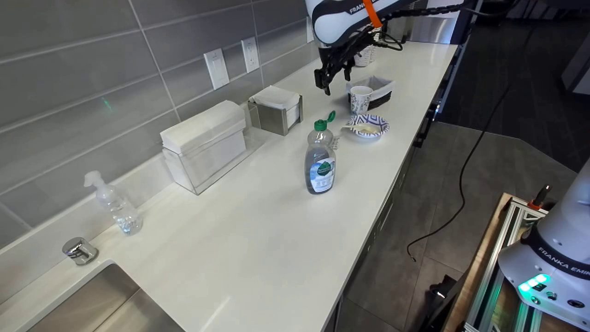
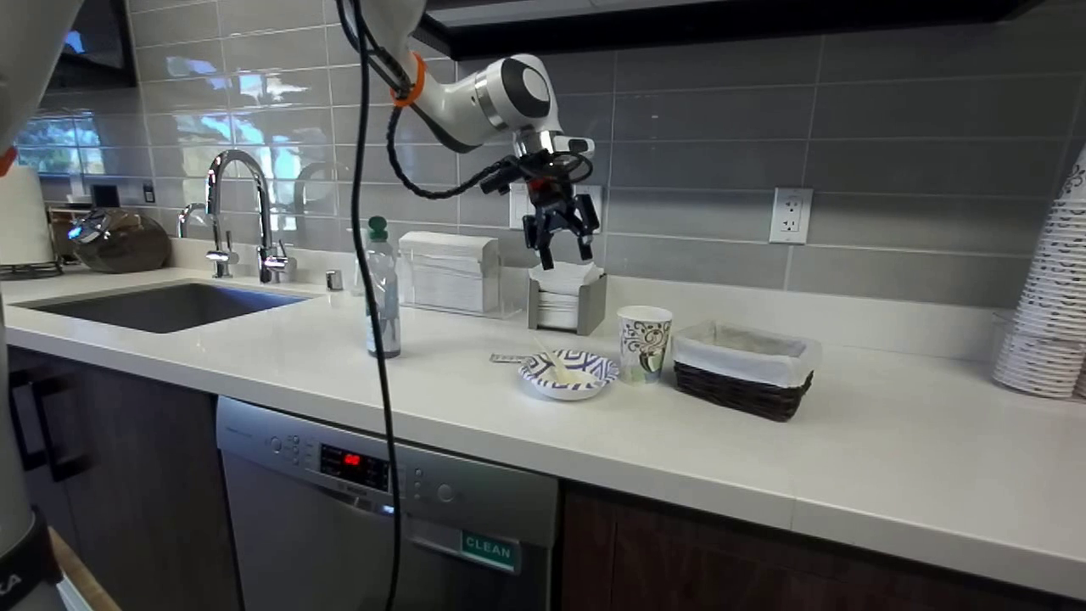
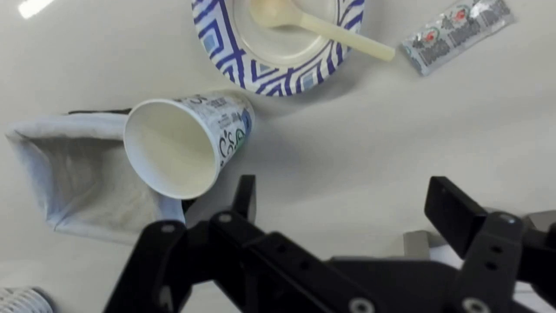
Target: Remove the plastic spoon from the paper cup and put it on the plate
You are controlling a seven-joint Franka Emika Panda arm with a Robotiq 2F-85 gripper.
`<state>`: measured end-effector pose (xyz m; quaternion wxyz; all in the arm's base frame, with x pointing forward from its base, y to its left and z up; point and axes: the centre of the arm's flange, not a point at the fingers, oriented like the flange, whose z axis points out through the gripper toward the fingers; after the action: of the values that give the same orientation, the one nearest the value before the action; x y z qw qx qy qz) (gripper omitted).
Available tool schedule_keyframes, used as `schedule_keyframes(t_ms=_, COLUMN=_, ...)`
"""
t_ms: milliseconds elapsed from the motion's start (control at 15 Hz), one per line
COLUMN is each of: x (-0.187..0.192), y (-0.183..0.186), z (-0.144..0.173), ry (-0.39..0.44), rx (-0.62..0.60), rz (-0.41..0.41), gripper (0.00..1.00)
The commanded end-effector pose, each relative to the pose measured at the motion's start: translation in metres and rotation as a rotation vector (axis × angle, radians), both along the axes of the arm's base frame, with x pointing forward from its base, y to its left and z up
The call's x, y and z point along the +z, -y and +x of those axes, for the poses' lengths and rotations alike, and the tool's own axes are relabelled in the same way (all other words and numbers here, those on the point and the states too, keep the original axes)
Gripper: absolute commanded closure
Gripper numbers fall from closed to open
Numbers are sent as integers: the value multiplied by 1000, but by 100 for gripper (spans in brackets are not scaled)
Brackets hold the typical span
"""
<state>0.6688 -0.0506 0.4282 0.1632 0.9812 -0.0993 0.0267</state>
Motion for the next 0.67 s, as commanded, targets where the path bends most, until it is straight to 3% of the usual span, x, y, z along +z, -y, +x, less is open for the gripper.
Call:
schedule_keyframes(t_ms=0, x=4, y=2, z=-52, ry=133, rx=123, rz=96, gripper=0)
schedule_keyframes(t_ms=333, x=64, y=20, z=-101, ry=332, rx=275, rz=208, gripper=0)
schedule_keyframes(t_ms=600, x=138, y=32, z=-148, ry=407, rx=346, rz=390, gripper=0)
